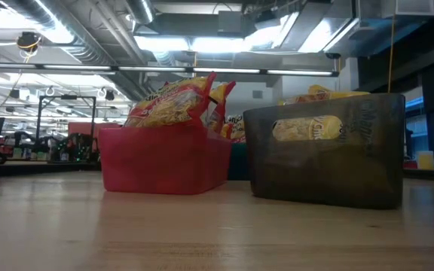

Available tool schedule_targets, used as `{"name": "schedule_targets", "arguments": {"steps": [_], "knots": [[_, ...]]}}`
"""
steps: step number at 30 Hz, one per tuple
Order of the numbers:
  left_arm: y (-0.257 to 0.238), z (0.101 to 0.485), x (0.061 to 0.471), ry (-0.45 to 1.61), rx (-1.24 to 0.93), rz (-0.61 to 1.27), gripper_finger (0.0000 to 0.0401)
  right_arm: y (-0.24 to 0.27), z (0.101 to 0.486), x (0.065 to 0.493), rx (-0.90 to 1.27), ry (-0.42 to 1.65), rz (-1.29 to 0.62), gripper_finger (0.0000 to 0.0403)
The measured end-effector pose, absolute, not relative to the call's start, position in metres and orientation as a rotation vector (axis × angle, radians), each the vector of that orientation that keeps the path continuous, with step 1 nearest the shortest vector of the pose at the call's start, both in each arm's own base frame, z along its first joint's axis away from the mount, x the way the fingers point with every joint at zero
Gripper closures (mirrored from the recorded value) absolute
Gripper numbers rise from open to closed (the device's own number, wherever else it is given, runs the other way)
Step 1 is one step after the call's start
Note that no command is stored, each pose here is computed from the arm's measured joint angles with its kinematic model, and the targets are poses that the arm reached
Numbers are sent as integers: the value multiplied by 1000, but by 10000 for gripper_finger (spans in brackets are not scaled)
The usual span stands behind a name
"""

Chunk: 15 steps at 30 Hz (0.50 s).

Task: Sort Maruchan noodles
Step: Put the yellow bag into the black bin

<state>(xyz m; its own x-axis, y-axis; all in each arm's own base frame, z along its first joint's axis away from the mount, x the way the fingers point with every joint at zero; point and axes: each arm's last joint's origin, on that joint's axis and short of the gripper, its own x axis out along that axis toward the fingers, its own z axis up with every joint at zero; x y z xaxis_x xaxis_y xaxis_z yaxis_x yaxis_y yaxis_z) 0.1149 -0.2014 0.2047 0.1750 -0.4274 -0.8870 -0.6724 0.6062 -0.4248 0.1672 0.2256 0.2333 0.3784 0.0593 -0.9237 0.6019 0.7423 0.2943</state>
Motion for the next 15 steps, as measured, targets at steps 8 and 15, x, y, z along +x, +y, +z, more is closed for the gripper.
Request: {"name": "schedule_targets", "arguments": {"steps": [8, 15], "knots": [[-216, 192, 119, 1436, -1132, 257, 266, 226, 233, 165, 654, 1219, -349, 196], [-221, 169, 124, 1470, -1068, 353, 260, 227, 232, 164, 652, 1268, -326, 198]]}}
